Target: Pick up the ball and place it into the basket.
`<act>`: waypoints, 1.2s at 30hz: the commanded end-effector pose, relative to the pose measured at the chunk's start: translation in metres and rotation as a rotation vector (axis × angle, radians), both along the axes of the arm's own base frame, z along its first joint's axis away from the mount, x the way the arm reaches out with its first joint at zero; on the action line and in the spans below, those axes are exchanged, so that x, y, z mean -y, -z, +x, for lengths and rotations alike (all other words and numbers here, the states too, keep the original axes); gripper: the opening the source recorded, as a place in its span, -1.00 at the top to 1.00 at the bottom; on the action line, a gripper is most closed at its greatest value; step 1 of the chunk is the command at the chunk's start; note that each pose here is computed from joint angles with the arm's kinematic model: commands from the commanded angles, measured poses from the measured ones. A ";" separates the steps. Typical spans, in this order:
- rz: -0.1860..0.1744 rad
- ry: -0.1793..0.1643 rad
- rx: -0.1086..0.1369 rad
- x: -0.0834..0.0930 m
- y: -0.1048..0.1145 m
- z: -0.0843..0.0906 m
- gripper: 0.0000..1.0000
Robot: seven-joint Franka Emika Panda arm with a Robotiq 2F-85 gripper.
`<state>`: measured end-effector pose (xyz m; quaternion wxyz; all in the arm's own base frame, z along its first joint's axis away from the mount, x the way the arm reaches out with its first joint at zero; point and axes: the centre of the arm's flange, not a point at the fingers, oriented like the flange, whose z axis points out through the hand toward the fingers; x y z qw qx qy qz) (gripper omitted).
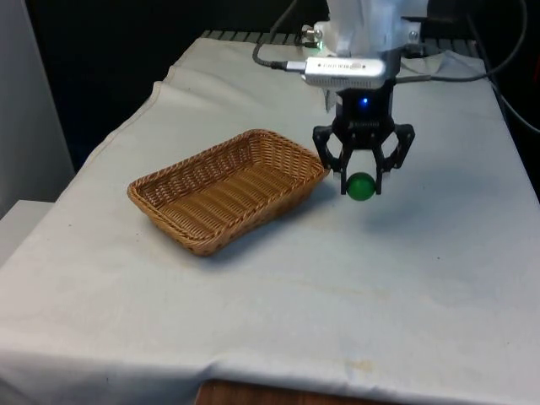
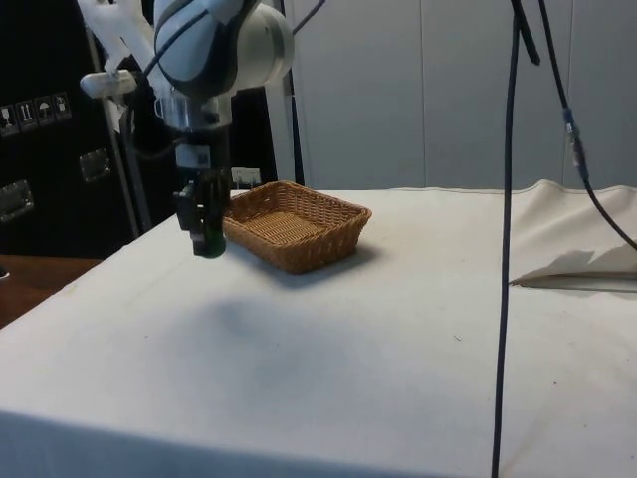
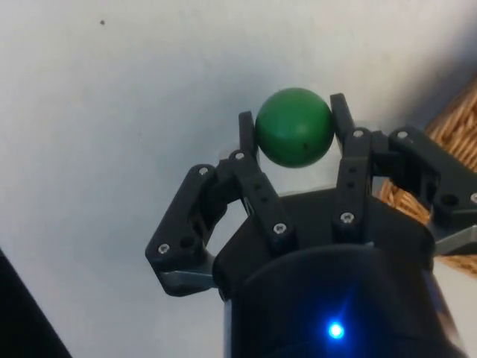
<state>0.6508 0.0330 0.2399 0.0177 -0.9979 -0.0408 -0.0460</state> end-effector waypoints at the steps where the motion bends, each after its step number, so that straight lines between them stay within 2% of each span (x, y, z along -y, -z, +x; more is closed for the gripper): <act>1: -0.009 0.002 -0.001 0.001 -0.006 -0.003 0.99; 4: -0.007 0.000 0.001 0.002 -0.018 -0.005 0.99; 5: 0.004 -0.004 0.004 0.002 -0.016 -0.003 0.99; 6: -0.007 -0.002 0.001 0.002 -0.021 -0.006 0.99; 14: -0.007 -0.018 0.006 0.005 -0.051 -0.011 0.99; 15: 0.004 -0.020 0.008 0.004 -0.047 -0.008 0.99; 16: -0.007 -0.020 0.006 0.005 -0.054 -0.011 0.99; 20: -0.007 -0.033 0.010 0.005 -0.066 -0.015 0.99; 25: 0.005 -0.037 0.014 0.005 -0.069 -0.016 0.99; 28: 0.001 -0.039 0.013 0.005 -0.070 -0.017 0.99; 35: 0.001 -0.037 0.013 0.011 -0.069 -0.016 0.99; 36: 0.000 -0.039 0.015 0.017 -0.070 -0.018 0.99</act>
